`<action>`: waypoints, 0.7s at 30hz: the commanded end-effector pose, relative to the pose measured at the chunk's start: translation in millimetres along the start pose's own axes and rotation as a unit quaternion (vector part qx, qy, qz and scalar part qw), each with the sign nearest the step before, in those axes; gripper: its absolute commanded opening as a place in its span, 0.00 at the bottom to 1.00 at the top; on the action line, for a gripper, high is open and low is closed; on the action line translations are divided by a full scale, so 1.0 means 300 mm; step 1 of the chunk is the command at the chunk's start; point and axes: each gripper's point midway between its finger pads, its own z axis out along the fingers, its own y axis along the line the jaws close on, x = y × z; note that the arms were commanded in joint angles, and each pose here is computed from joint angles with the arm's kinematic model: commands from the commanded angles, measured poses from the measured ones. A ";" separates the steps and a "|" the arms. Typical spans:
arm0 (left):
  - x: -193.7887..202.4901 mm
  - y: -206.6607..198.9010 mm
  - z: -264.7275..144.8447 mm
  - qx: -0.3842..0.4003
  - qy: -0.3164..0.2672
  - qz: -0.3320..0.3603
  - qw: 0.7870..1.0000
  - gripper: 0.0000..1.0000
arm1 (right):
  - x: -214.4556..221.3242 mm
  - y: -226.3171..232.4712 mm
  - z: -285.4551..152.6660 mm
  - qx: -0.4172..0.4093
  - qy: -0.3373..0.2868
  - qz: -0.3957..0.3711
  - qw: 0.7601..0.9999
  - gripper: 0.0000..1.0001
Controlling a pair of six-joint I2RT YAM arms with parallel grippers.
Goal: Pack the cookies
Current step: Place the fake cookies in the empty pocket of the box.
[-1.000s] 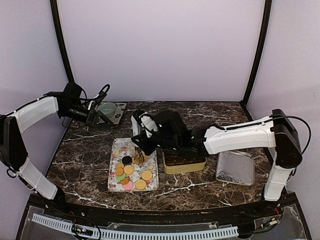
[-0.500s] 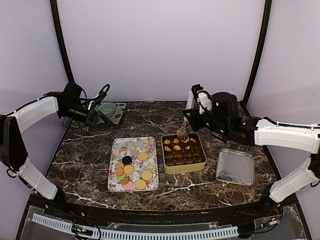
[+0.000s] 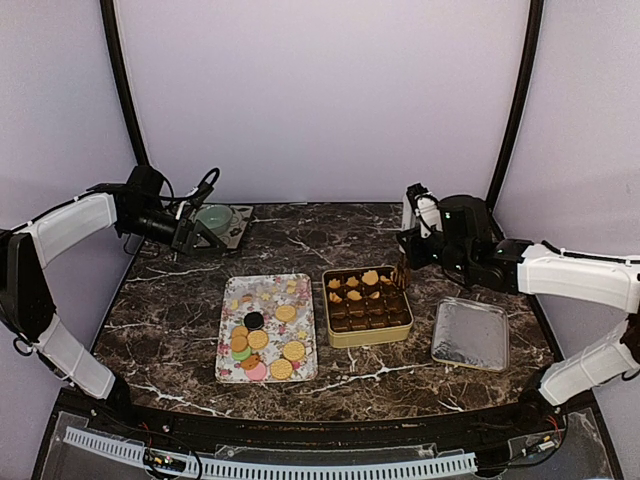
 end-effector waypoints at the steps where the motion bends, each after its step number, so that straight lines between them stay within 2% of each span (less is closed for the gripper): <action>1: -0.010 -0.029 -0.027 0.002 -0.012 0.008 1.000 0.98 | -0.035 -0.001 0.013 -0.004 -0.019 0.000 1.000 0.13; 12: -0.013 -0.029 -0.027 0.004 -0.010 0.007 1.000 0.98 | -0.040 0.022 0.024 -0.021 -0.021 0.008 1.000 0.16; 21: -0.014 -0.030 -0.026 0.005 -0.009 0.006 1.000 0.98 | -0.036 0.022 0.016 -0.023 -0.017 0.007 1.000 0.30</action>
